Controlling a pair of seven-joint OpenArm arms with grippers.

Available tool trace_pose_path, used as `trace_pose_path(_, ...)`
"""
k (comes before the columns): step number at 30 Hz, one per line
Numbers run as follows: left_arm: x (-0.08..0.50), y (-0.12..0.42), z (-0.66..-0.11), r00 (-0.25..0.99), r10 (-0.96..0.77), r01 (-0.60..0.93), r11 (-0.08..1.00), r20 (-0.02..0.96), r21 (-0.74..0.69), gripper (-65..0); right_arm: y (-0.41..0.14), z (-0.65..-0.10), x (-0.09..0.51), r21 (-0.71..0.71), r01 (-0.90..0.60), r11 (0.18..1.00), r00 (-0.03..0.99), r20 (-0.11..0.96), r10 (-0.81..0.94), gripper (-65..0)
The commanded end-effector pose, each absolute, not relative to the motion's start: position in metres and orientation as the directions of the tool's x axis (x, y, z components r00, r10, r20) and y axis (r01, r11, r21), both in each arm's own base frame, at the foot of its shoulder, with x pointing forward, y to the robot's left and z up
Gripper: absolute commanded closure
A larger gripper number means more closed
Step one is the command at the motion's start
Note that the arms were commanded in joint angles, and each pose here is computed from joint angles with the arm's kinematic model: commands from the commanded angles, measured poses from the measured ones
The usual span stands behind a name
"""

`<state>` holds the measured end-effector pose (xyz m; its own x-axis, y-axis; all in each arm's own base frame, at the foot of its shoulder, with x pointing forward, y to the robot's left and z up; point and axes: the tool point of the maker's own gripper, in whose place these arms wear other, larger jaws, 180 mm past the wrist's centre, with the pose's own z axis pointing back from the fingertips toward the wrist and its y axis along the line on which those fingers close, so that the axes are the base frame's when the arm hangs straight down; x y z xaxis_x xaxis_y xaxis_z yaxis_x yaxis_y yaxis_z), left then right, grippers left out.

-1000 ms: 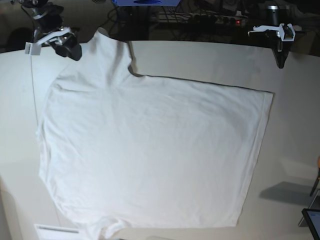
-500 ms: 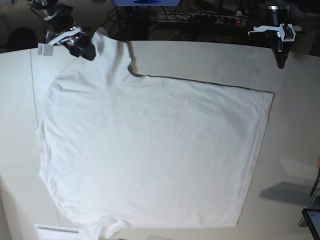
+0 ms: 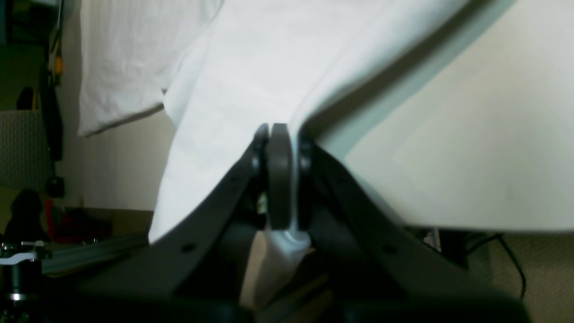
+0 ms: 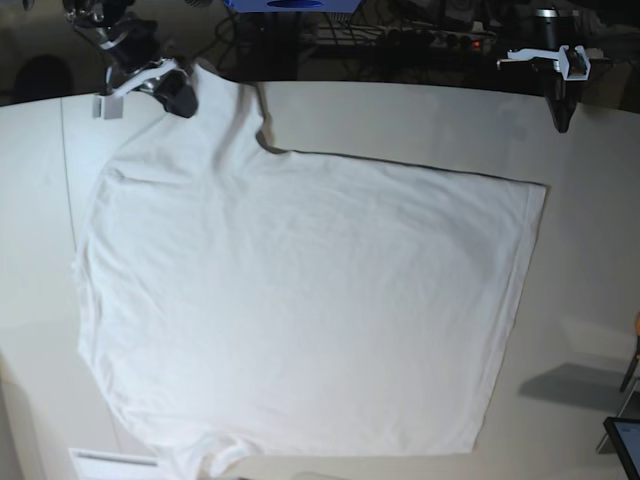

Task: Fold the T-shirt properly
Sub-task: 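Lower the right gripper onto the shirt's shoulder corner and grasp it, then lower the left gripper onto the opposite shoulder corner and grasp it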

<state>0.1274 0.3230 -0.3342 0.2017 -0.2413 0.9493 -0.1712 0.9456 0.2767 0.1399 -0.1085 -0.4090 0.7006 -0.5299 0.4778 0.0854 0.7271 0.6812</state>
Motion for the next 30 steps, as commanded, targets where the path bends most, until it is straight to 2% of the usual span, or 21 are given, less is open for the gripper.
trace_pose_path(1, 0.128, 0.324, -0.325, 0.172, -0.260, -0.166, 0.943, 0.950, 0.288, 0.0, -0.110, -0.402, 0.144, 0.687, 0.063, 0.724, 0.688, 0.495, -0.530, -0.3)
trace_pose_path(6, 0.130, 0.329, -0.339, 0.262, -0.232, -0.173, 0.944, 0.937, 0.282, 0.0, -0.120, -0.403, 0.147, 0.673, 0.071, 0.736, 0.681, 0.506, -0.528, -0.6)
trace_pose_path(9, 0.139, 0.331, -0.354, 0.328, -0.199, -0.179, 0.947, 0.923, 0.268, -8.2, -0.131, -0.402, 0.149, 0.658, 0.085, 0.748, 0.668, 0.520, -0.533, -0.6)
trace_pose_path(12, 0.152, 0.325, -0.367, 0.387, -0.157, -0.171, 0.956, 0.909, 0.237, -24.0, -0.137, -0.403, 0.148, 0.650, 0.095, 0.754, 0.664, 0.523, -0.535, -0.6)
trace_pose_path(16, 0.168, 0.299, -0.368, 0.421, -0.080, -0.101, 0.986, 0.904, 0.135, -48.5, -0.135, -0.403, 0.147, 0.653, 0.092, 0.751, 0.667, 0.520, -0.534, -0.4)
trace_pose_path(18, 0.175, 0.298, -0.362, 0.405, -0.001, -0.135, 0.989, 0.914, 0.061, -57.6, -0.134, -0.403, 0.147, 0.654, 0.092, 0.751, 0.668, 0.519, -0.533, -0.4)
trace_pose_path(19, 0.175, 0.304, -0.359, 0.396, 0.035, -0.166, 0.986, 0.917, 0.034, -59.8, -0.134, -0.403, 0.147, 0.654, 0.092, 0.751, 0.668, 0.519, -0.533, -0.4)
trace_pose_path(20, 0.175, 0.311, -0.357, 0.386, 0.083, -0.202, 0.979, 0.919, -0.004, -60.5, -0.134, -0.403, 0.147, 0.654, 0.092, 0.751, 0.668, 0.519, -0.533, -0.4)
trace_pose_path(22, 0.174, 0.321, -0.354, 0.361, 0.178, -0.264, 0.961, 0.915, -0.082, -57.8, -0.134, -0.403, 0.147, 0.654, 0.092, 0.751, 0.668, 0.519, -0.533, -0.4)
trace_pose_path(27, 0.179, 0.341, -0.346, 0.315, 0.305, -0.346, 0.919, 0.899, -0.190, -47.4, -0.134, -0.403, 0.147, 0.655, 0.091, 0.750, 0.669, 0.518, -0.533, -0.4)
trace_pose_path(30, 0.185, 0.349, -0.349, 0.323, 0.353, -0.377, 0.899, 0.878, -0.223, -46.2, -0.133, -0.403, 0.148, 0.656, 0.088, 0.750, 0.668, 0.520, -0.533, -0.4)
